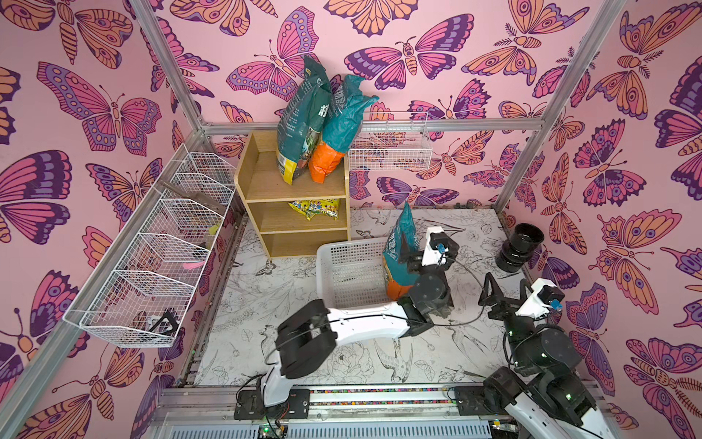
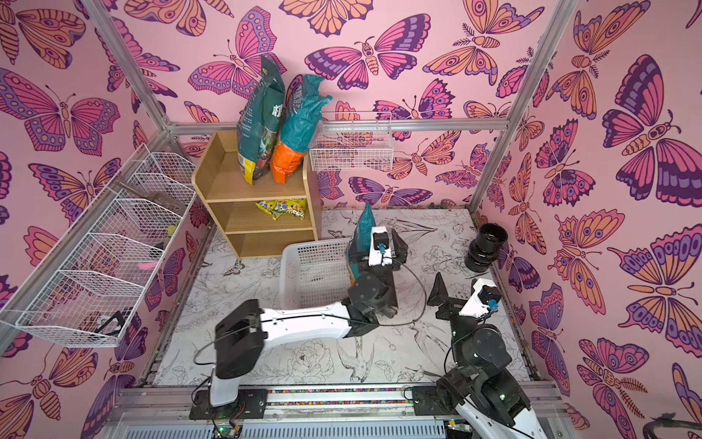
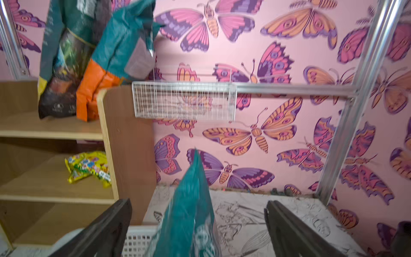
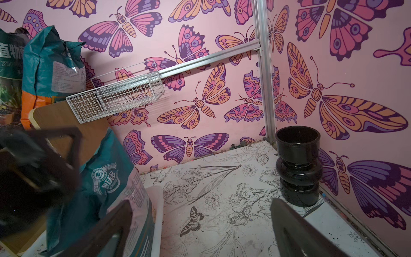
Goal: Take down the fertilizer bag from the shelf
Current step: Place the fertilizer bag in the storage box, then pick up the fertilizer bag from the shelf, then place the fertilizer bag in the storage box, then pick up the fertilizer bag from the shelf.
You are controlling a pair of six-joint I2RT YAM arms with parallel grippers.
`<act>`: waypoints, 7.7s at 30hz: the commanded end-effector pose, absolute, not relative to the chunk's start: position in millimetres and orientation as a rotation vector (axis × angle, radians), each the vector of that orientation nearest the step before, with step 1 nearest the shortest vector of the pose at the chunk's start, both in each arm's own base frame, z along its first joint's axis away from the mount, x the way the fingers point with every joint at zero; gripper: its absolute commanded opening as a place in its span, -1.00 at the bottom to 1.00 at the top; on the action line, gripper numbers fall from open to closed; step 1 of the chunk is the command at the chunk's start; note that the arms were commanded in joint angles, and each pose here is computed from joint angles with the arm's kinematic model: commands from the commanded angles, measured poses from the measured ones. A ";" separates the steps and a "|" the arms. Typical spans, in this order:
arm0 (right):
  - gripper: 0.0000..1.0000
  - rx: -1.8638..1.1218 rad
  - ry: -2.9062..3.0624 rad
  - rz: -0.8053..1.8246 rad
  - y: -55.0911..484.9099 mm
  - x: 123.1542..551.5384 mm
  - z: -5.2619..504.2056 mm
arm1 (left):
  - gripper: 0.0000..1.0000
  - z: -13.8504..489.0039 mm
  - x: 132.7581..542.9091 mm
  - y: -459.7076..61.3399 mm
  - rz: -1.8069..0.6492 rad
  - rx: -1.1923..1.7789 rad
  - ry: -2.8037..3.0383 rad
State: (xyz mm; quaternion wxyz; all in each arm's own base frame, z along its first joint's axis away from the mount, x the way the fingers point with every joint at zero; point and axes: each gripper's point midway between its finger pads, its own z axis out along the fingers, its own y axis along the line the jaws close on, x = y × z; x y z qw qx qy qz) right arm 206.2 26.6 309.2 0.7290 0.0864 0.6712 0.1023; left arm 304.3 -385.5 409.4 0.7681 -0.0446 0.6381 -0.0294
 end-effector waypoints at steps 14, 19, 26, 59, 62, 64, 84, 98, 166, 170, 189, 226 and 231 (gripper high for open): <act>0.99 0.131 1.483 0.306 44.6 208.8 309.0 | 1.00 577.7 373.2 -178.6 -0.035 -0.086 1.394; 0.99 0.108 1.516 0.292 52.1 217.2 298.5 | 0.98 595.8 412.2 -167.2 -0.074 0.001 1.379; 0.99 0.078 1.532 0.289 61.7 225.8 290.9 | 0.98 595.5 486.5 -149.5 0.095 0.017 1.407; 0.99 0.030 1.578 0.265 76.5 241.6 278.1 | -0.97 609.9 542.9 -103.2 0.195 -0.125 1.145; 0.99 0.028 1.577 0.267 76.8 241.5 278.6 | -0.97 641.6 501.1 -123.6 0.238 -0.097 1.041; 0.99 0.031 1.574 0.267 76.2 241.1 279.4 | -0.97 658.5 477.2 -134.4 0.235 -0.070 1.003; 0.99 0.028 1.556 0.327 76.9 231.7 286.3 | -0.97 708.1 243.3 -237.8 0.545 -0.177 0.643; 0.99 0.020 1.551 0.365 77.4 224.7 285.4 | -1.00 651.8 256.2 -266.4 0.546 -0.107 0.938; 0.99 -0.028 1.641 0.373 96.5 239.6 257.5 | -1.00 245.7 345.7 -347.6 0.394 -0.003 1.483; 0.99 -0.030 1.640 0.377 97.2 239.6 257.9 | -1.00 235.2 349.9 -342.2 0.365 -0.018 1.480; 0.99 -0.032 1.647 0.369 97.4 240.9 259.0 | 0.66 424.6 274.3 -332.3 0.217 0.030 1.338; 0.99 -0.004 1.533 0.402 78.3 215.7 276.6 | 0.86 490.1 615.8 -138.1 0.610 0.108 1.395; 0.99 0.001 1.538 0.380 76.9 218.4 275.5 | -0.16 481.1 622.1 -149.6 0.578 0.141 1.395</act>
